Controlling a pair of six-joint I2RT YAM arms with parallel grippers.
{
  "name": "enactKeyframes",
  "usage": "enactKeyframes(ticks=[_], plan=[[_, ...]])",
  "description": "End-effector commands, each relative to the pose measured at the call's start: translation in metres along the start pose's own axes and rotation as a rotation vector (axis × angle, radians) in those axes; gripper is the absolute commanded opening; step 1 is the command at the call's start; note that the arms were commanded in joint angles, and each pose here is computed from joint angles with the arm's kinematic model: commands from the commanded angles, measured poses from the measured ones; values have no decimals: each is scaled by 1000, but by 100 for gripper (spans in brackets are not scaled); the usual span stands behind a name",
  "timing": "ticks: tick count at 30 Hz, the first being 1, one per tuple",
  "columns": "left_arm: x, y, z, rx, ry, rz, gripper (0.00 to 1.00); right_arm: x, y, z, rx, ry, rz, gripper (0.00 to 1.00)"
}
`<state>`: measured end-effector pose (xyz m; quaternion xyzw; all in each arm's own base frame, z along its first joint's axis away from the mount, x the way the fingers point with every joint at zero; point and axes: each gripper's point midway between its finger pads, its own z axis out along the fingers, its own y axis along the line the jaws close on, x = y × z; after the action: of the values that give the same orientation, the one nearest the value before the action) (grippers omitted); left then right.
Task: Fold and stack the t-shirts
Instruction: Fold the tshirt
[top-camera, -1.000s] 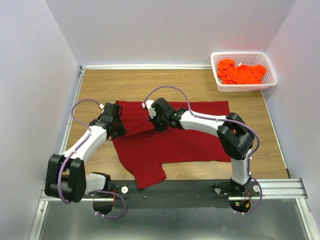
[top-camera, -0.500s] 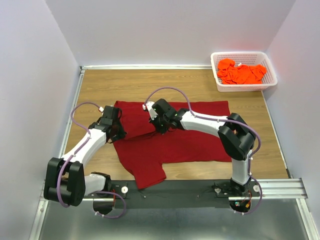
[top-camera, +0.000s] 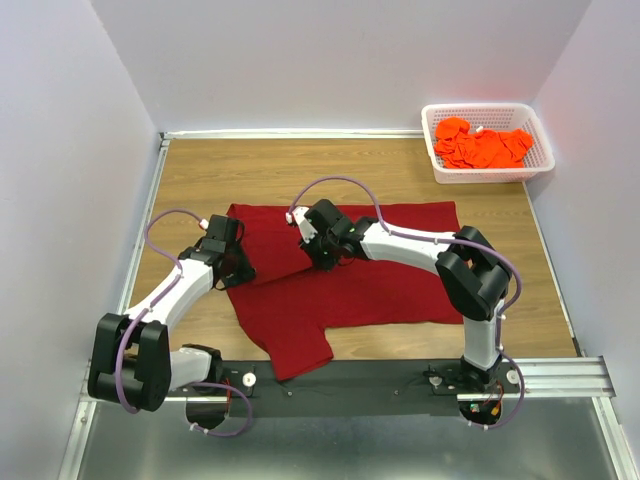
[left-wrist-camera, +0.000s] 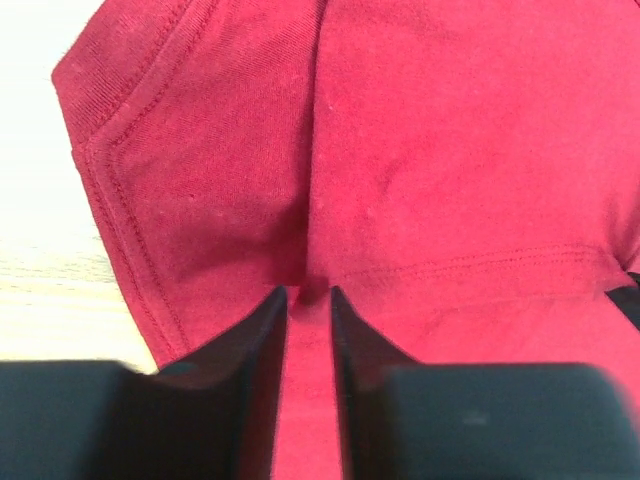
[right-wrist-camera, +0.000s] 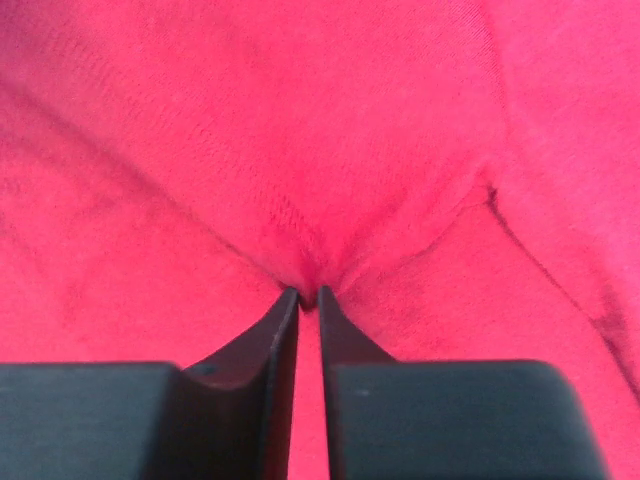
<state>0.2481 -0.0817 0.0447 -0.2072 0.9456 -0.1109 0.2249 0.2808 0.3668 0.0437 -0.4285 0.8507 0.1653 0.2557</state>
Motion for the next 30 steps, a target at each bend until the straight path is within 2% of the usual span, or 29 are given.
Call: enactKeyframes(ticks=[1,5,8,9,11,13,16,20,21,23,26,30], plan=[[12,-1,-1,21,42,-1,38,22,11,-1,-51,75,12,27],[13,-6,-8,58,37,-6,49,23,13,-11,-57,92,22,47],[10,-11,-18,82,18,-13,59,16,12,-24,-52,66,24,53],[5,-12,-22,83,-3,-21,68,18,6,-27,-33,73,31,56],[-14,-22,-39,115,-80,-23,79,21,-13,-38,15,77,61,60],[-30,-30,-48,136,-134,-27,83,23,-31,-49,42,68,97,61],[-62,-47,-56,160,-219,-29,84,27,-77,-73,119,24,252,63],[-110,-68,-47,162,-304,-36,81,42,-149,-103,284,-23,451,64],[-117,-72,-30,152,-295,-38,77,50,-178,-113,346,-42,523,64],[-140,-85,-23,164,-324,-31,72,57,-206,-126,417,-80,635,64],[-159,-82,23,89,-289,-40,60,69,-264,-150,486,-216,845,63],[-179,-74,62,44,-267,-61,56,87,-303,-154,495,-320,1051,57]])
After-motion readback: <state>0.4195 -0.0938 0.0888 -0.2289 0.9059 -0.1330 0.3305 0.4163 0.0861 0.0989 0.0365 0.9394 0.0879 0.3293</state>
